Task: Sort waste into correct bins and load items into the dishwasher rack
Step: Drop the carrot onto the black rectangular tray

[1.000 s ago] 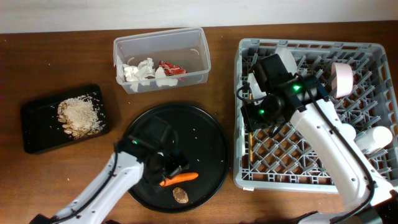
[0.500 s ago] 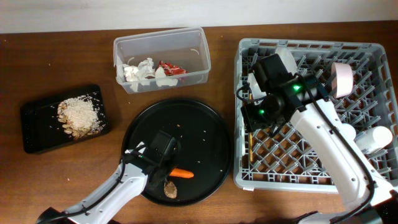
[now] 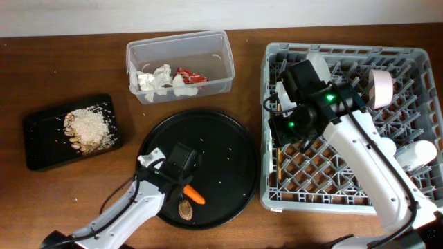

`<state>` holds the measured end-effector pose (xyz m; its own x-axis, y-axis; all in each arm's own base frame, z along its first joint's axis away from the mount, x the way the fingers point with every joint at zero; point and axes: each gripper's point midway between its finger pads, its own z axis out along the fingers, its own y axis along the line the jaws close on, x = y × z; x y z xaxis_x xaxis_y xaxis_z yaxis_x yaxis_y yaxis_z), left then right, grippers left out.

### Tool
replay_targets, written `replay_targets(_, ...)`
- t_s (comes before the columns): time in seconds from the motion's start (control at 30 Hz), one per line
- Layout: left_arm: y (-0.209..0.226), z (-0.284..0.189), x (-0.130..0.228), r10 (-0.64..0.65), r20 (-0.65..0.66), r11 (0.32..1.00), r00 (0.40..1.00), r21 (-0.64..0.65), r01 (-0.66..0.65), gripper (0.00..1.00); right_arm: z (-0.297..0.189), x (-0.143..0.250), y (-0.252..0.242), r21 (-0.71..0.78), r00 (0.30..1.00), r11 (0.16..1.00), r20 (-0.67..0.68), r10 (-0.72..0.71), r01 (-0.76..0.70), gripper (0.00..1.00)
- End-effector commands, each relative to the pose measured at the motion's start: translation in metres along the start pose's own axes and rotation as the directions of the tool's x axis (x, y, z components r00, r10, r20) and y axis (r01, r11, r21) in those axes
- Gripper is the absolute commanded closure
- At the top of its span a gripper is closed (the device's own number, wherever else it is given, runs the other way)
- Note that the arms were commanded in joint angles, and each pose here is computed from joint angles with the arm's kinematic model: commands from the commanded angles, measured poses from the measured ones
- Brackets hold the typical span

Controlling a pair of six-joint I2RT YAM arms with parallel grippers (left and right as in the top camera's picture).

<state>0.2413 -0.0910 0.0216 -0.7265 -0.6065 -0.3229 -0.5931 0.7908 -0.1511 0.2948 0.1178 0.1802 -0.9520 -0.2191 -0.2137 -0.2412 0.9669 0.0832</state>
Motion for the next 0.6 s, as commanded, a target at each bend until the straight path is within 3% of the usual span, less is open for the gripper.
replay_targets(0.0,-0.035,-0.023,-0.037,0.197,0.1,0.977,0.975,0.058,-0.204,0.72,0.0,0.0,0.003,-0.009,1.0,1.0,-0.001,-0.014,0.014,0.39)
replay_targets(0.17,-0.035,-0.055,-0.128,0.077,0.212,0.994,0.974,0.065,-0.093,0.72,0.0,0.002,0.002,-0.008,1.0,1.0,-0.009,-0.014,0.014,0.39)
replay_targets(0.27,0.009,-0.057,-0.187,-0.118,0.285,0.993,0.951,0.044,0.11,0.72,0.0,0.002,0.002,-0.008,1.0,1.0,-0.011,-0.014,0.014,0.39)
replay_targets(0.37,0.067,-0.058,-0.234,-0.291,0.365,0.953,0.885,0.028,0.302,0.72,0.0,0.002,0.002,-0.008,1.0,1.0,-0.011,-0.013,0.013,0.39)
replay_targets(0.57,0.146,-0.038,-0.28,-0.454,0.448,0.863,0.771,0.003,0.506,0.72,0.0,0.003,0.003,-0.009,1.0,1.0,-0.013,-0.01,0.01,0.39)
